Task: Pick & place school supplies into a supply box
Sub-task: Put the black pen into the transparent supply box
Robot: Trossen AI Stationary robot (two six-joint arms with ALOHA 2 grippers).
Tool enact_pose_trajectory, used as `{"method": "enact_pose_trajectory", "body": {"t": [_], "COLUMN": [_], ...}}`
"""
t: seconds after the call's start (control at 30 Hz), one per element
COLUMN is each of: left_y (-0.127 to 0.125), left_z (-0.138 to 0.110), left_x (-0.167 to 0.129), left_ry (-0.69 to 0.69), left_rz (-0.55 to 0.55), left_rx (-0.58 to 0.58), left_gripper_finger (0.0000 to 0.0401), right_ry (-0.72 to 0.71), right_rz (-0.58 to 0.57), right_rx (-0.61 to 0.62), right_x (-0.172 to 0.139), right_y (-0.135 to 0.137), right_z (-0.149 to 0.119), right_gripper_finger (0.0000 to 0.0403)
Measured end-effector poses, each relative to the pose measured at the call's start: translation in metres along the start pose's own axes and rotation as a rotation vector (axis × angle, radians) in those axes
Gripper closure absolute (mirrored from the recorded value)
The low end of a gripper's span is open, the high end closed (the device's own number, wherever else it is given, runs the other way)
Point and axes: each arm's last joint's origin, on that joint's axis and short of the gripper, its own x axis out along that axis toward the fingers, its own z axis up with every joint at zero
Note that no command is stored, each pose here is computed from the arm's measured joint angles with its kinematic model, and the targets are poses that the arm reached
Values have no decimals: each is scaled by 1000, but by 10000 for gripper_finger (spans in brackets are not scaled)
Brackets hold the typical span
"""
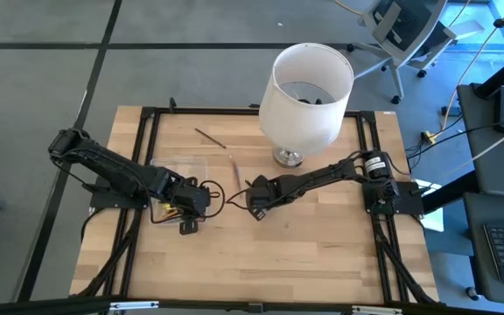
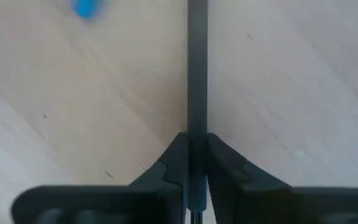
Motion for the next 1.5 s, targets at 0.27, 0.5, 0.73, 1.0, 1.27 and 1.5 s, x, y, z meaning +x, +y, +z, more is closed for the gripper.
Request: {"method": "enact_pose_trajectory", "body": {"t": [0.27, 0.5, 0.73, 1.0, 1.27, 1.5], "left_y": [0, -5, -6, 0, -10, -12], "left_z": [0, 9, 15, 11, 30, 38], "left_x": [0, 1, 8, 12, 0, -11], "left_ry": [-1, -105, -258, -410, -777, -916], "left_rz": [1, -51, -45, -38, -213, -225], "left_rx": [-51, -88, -96, -147, -58, -32], "left_gripper_finger": [326, 326, 326, 326, 326, 326], "right_ry": [23, 38, -104, -352, -582, -634], "right_rz": [11, 96, 217, 254, 419, 471], "right_rx": [-56, -151, -231, -194, -220, -262], "right_x": [-9, -38, -85, -141, -181, -188], "right_y": [-2, -4, -3, -11, -1, 8], "right_z": [-1, -3, 4, 9, 10, 6], "right_gripper_finger": [355, 359, 355, 354, 355, 354]}}
